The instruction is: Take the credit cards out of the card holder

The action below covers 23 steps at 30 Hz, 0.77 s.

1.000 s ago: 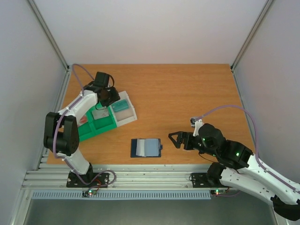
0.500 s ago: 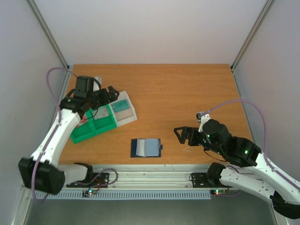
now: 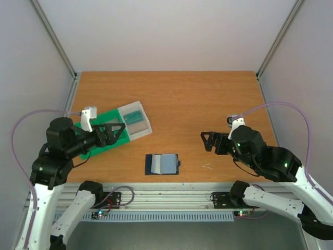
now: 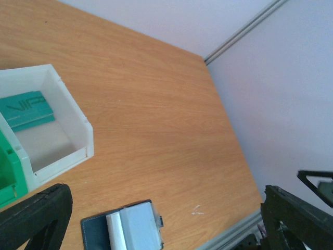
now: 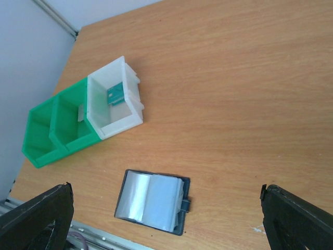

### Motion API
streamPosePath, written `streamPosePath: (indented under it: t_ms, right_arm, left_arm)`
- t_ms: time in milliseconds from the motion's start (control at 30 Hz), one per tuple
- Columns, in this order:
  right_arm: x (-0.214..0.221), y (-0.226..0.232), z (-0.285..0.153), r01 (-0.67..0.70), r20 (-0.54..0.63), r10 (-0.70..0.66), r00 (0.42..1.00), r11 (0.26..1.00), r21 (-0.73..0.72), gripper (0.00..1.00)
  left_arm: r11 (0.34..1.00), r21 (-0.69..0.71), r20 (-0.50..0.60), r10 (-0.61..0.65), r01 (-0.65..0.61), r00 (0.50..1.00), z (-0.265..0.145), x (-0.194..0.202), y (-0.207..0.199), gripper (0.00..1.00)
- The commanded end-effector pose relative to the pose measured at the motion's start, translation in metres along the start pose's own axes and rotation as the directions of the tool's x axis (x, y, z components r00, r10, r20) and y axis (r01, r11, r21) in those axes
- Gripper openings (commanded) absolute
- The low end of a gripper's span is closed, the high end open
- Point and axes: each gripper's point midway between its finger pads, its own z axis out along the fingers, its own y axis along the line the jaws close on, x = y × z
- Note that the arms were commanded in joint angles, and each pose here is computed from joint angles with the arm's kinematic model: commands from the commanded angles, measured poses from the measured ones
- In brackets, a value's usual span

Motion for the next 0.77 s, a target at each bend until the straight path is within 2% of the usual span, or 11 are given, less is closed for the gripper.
streamPosePath:
  t_ms: [0,200,433,733]
  right_arm:
    - [-0.008,-0.008,-0.006,0.060,0.031,-0.062,0.998,0.997,0.046,0.99]
    - [-0.009,-0.012,-0.009,0.062,0.040,-0.065,0.997,0.996,0.064,0.99]
    - [-0.001,-0.016,-0.005,0.059,0.013,-0.060,0.998,0.996,0.070,0.98]
    - [0.004,-0.017,-0.002,0.050,0.005,-0.050,0.999,0.997,0.064,0.99]
  left_arm:
    - [1.000,0.025,-0.054,-0.015,0.017,0.998,-0.011,0.021,-0.004,1.00]
    - [1.000,0.016,-0.026,-0.006,0.006,1.000,-0.018,0.034,0.004,0.99]
    - [1.000,-0.013,0.032,-0.014,0.015,0.999,-0.017,0.031,0.014,0.99]
    - [0.997,-0.050,0.006,-0.053,0.053,0.999,-0.007,0.033,0.025,0.99]
